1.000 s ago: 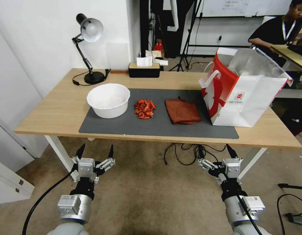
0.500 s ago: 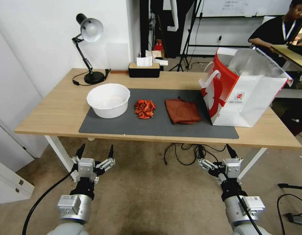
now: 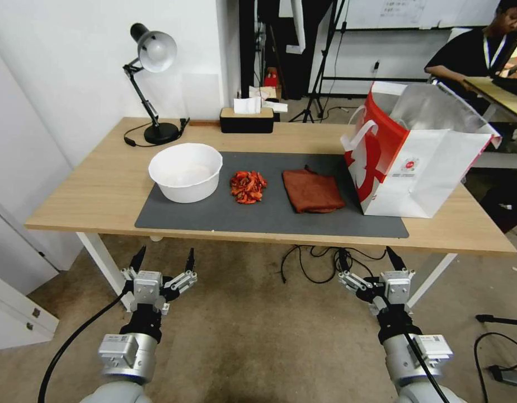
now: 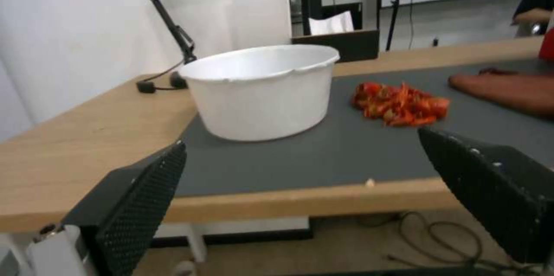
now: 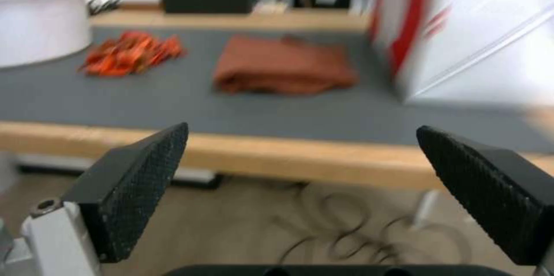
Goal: Sweep shrimp from table into container with towel, then put container into takeout bag.
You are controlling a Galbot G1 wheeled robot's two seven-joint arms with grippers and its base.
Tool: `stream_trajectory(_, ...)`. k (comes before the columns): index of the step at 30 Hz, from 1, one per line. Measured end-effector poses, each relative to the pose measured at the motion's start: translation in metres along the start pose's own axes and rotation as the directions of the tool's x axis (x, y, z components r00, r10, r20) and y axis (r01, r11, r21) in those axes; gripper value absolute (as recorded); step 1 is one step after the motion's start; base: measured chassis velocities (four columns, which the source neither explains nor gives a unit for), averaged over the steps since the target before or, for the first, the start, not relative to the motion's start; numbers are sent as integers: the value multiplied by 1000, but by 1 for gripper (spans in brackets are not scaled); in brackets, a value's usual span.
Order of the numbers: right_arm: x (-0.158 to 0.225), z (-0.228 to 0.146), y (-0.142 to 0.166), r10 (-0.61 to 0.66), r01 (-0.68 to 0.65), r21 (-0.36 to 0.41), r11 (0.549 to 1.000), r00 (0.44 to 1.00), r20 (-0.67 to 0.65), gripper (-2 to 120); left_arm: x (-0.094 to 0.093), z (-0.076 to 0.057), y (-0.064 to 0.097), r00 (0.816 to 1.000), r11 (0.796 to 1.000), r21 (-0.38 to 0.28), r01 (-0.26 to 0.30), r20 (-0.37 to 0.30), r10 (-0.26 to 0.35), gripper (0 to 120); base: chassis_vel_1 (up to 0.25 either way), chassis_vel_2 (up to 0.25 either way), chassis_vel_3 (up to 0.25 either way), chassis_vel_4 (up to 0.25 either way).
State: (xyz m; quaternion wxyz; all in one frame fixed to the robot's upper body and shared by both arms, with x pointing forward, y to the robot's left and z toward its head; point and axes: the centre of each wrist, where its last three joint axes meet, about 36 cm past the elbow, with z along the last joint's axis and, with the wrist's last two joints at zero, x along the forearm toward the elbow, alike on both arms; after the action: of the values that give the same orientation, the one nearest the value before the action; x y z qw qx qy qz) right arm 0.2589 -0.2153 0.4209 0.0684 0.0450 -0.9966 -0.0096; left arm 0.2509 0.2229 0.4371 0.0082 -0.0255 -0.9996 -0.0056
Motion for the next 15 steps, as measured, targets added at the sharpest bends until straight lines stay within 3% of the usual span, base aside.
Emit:
stream_trajectory(1,0,0,0,0,0,0,1000,1000,0,100,0,0,0,1000,1000,0,0,0,0,100,0,0,0,0)
stream_trajectory(4,-4,-1,-4,20,-19,-23,1000,1000,8,100,-28,-6,1,999,997,64,-35,-5,35,100,0,0,0,0)
stream_trajectory(5,-4,-1,-4,20,-19,-23,1000,1000,8,100,-28,-6,1,999,997,64,-35,-5,35,100,0,0,0,0)
stream_trajectory(8,-4,-6,-9,42,-42,-18,999,998,44,100,-56,-16,4,997,991,111,-73,-20,76,100,0,0,0,0)
stream_trajectory(11,-3,-9,-10,51,-50,-18,999,997,64,100,-72,-22,6,995,987,132,-95,-31,100,100,0,0,0,0)
stream_trajectory(15,-3,-11,-11,56,-55,-16,998,995,82,100,-74,-23,7,993,983,148,-109,-39,116,100,0,0,0,0)
